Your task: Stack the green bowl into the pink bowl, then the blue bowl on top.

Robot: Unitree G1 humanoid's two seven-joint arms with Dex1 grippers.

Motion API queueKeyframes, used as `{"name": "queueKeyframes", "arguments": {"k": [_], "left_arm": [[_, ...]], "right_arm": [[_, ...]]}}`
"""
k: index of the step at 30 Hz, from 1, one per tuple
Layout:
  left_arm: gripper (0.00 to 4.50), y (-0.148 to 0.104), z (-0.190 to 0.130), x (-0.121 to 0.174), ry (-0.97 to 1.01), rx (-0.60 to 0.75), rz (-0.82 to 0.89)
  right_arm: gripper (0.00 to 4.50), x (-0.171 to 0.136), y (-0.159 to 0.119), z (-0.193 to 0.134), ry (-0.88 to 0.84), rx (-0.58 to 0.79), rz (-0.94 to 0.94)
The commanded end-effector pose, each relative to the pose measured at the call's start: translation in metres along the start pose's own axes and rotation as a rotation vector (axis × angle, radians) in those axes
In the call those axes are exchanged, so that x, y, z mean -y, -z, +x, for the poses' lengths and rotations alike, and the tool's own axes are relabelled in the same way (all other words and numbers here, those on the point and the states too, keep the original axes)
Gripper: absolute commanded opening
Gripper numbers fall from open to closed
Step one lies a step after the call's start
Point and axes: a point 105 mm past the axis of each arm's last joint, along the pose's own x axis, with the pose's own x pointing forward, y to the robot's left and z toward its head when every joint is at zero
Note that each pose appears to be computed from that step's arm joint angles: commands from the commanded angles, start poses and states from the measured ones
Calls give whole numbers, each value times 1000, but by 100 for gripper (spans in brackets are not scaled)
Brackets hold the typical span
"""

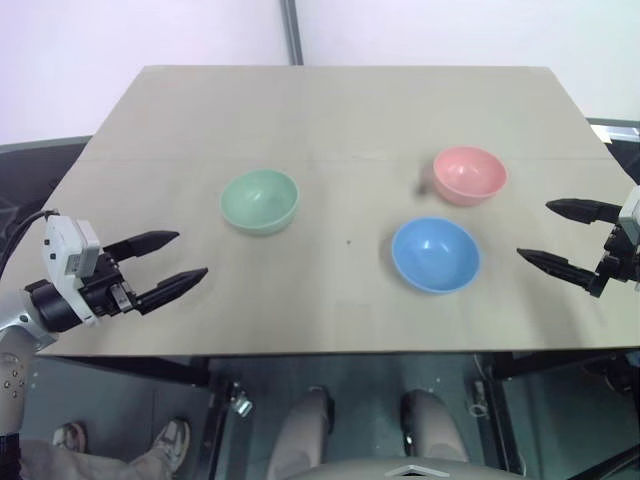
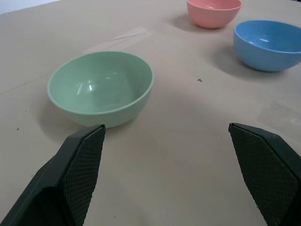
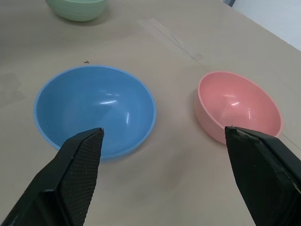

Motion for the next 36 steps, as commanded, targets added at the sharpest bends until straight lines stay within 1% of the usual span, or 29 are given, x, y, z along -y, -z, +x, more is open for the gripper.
{"name": "queueKeyframes", "arguments": {"k": [1, 3, 6, 17, 27, 32, 35, 36], "left_arm": [[441, -15, 4, 3, 18, 22, 30], [441, -20, 12, 7, 34, 47, 20], [441, -21, 17, 10, 44, 50, 9], [441, -21, 24, 8, 45, 40, 9], [441, -22, 30, 9, 53, 24, 38], [441, -24, 37, 12, 61, 28, 50], [441, -26, 41, 19, 110, 58, 30], [441, -28, 41, 24, 148, 75, 9]], "right_arm": [[450, -2, -15, 5, -13, 34, -47], [450, -4, -18, 11, -25, 46, -49], [450, -4, -21, 14, -28, 51, -52], [450, -2, -24, 20, -35, 64, -67], [450, -8, -26, 33, -66, 100, -79], [450, -10, -27, 54, -49, 106, -132], [450, -1, -23, 73, -14, 62, -163], [450, 9, -18, 80, 12, 37, -166]]}}
